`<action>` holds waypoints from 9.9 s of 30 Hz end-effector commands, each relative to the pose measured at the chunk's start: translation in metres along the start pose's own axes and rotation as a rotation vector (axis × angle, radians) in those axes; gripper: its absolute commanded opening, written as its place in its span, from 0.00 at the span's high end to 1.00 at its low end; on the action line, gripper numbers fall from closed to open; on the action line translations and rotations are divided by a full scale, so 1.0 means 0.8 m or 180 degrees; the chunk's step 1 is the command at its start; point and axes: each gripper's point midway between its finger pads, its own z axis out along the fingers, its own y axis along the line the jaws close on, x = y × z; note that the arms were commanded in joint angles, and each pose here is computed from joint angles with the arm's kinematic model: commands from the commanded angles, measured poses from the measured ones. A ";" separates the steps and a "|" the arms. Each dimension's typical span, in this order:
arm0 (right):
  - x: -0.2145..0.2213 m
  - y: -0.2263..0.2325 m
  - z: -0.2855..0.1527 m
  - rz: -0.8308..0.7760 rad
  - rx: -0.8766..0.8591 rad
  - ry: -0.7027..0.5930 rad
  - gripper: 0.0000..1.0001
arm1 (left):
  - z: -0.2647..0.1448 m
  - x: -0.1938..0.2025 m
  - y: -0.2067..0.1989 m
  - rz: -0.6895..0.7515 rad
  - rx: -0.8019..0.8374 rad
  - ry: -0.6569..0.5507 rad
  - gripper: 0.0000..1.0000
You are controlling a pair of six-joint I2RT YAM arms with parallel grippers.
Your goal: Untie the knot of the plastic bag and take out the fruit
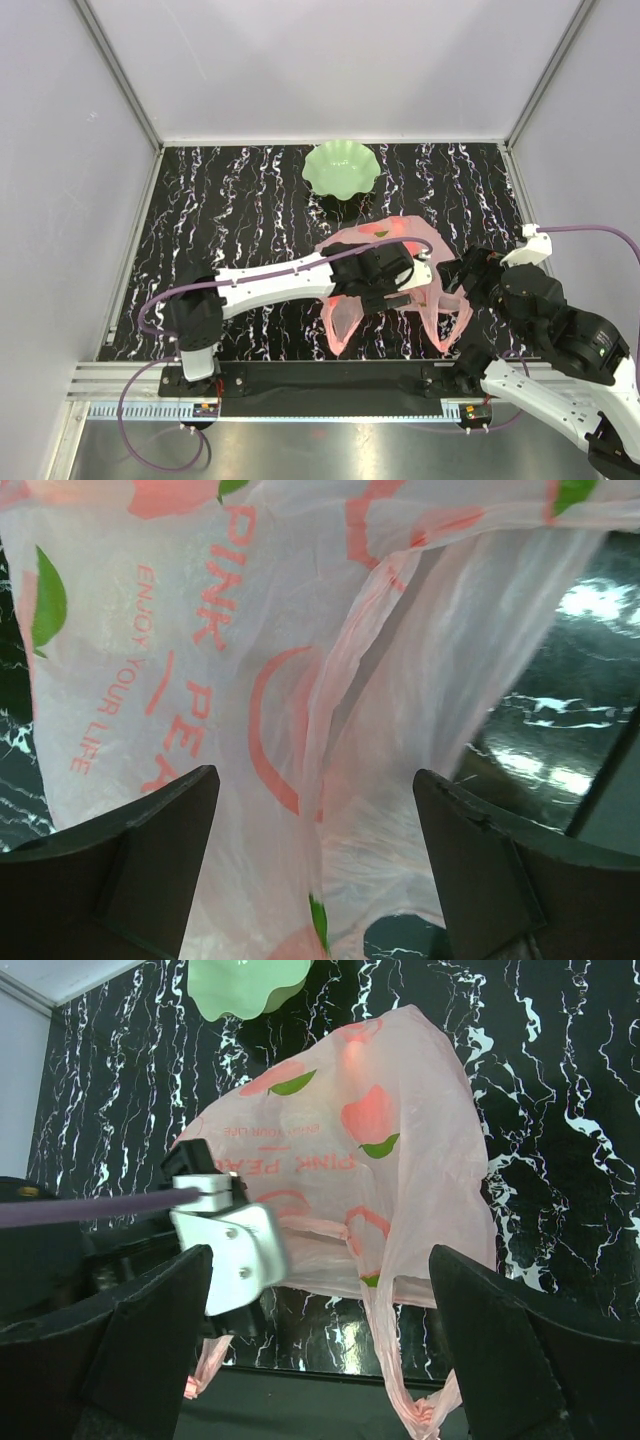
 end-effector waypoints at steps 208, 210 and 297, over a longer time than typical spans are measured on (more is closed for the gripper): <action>0.273 0.025 0.145 -0.0496 -0.0048 0.1997 1.00 | -0.044 0.050 0.222 -0.3406 -0.1561 -0.1642 1.00; 0.273 0.016 0.142 -0.0530 0.0022 0.2004 1.00 | -0.042 0.068 0.216 -0.3462 -0.1625 -0.1576 1.00; 0.238 0.192 0.288 -0.1386 -0.0104 0.0841 0.03 | -0.060 0.176 0.176 -0.3644 -0.1984 -0.1444 1.00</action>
